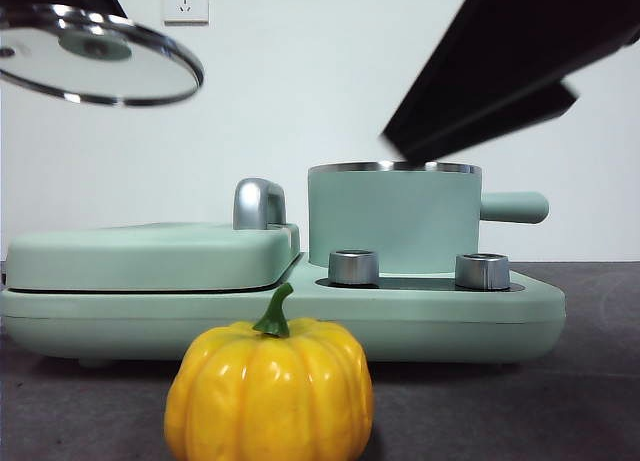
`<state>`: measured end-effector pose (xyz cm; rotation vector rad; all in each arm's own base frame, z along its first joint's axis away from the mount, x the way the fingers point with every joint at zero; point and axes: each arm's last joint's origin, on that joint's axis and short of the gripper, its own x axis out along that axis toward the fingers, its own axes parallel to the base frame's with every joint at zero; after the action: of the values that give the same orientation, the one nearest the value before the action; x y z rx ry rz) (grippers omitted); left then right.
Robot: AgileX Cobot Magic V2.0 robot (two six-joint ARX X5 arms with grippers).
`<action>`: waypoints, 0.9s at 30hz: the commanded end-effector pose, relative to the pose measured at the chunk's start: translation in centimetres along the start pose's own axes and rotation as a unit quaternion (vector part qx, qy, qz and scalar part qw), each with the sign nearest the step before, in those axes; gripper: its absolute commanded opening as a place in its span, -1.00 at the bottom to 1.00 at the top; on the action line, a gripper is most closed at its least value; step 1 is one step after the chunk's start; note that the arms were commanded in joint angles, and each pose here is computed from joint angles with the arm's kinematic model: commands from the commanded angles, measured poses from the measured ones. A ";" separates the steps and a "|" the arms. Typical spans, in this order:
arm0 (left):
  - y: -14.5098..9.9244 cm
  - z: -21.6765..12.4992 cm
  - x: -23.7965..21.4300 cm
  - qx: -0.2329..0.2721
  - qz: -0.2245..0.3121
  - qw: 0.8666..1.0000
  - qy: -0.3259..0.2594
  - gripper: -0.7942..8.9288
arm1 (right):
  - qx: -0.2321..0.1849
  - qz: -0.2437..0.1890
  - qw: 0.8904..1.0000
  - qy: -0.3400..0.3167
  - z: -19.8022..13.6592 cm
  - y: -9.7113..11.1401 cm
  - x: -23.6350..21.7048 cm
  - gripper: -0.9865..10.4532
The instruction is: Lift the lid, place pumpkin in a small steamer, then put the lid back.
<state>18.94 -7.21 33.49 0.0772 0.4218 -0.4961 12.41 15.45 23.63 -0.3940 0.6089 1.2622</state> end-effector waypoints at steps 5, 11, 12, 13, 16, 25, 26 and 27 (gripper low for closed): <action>0.0 0.9 -0.4 0.001 0.004 1.000 -0.028 -0.82 | -0.038 0.019 0.999 0.019 0.8 1.0 3.3 -0.12; 0.0 0.9 -0.4 0.001 0.004 1.000 -0.028 -0.82 | -0.042 0.018 0.999 0.017 0.9 0.8 5.4 -0.08; 0.0 0.9 -0.4 0.001 0.004 1.000 -0.028 -0.82 | -0.041 0.019 0.999 0.020 0.8 0.7 5.8 -0.07; 0.0 0.9 -0.4 0.001 0.004 1.000 -0.028 -0.82 | -0.040 0.019 0.999 0.023 0.7 0.7 6.0 -0.07; 0.0 0.9 -0.4 0.001 0.004 1.000 -0.029 -0.82 | -0.033 0.023 0.998 0.040 0.3 0.4 7.0 -0.07; 0.0 0.9 -0.4 0.002 0.004 1.000 -0.029 -0.82 | -0.024 0.024 0.997 0.072 -0.7 0.0 8.9 -0.05; 0.0 0.9 -0.4 0.003 0.004 1.000 -0.029 -0.82 | -0.023 0.023 0.997 0.075 -0.8 0.0 9.0 -0.05; 0.0 0.9 -0.4 0.003 0.004 1.000 -0.029 -0.82 | -0.022 0.022 0.996 0.078 -0.8 0.0 9.1 -0.05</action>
<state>18.85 -7.05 33.69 0.0734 0.4077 -0.4892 13.83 21.28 17.26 -0.5202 0.7336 1.2916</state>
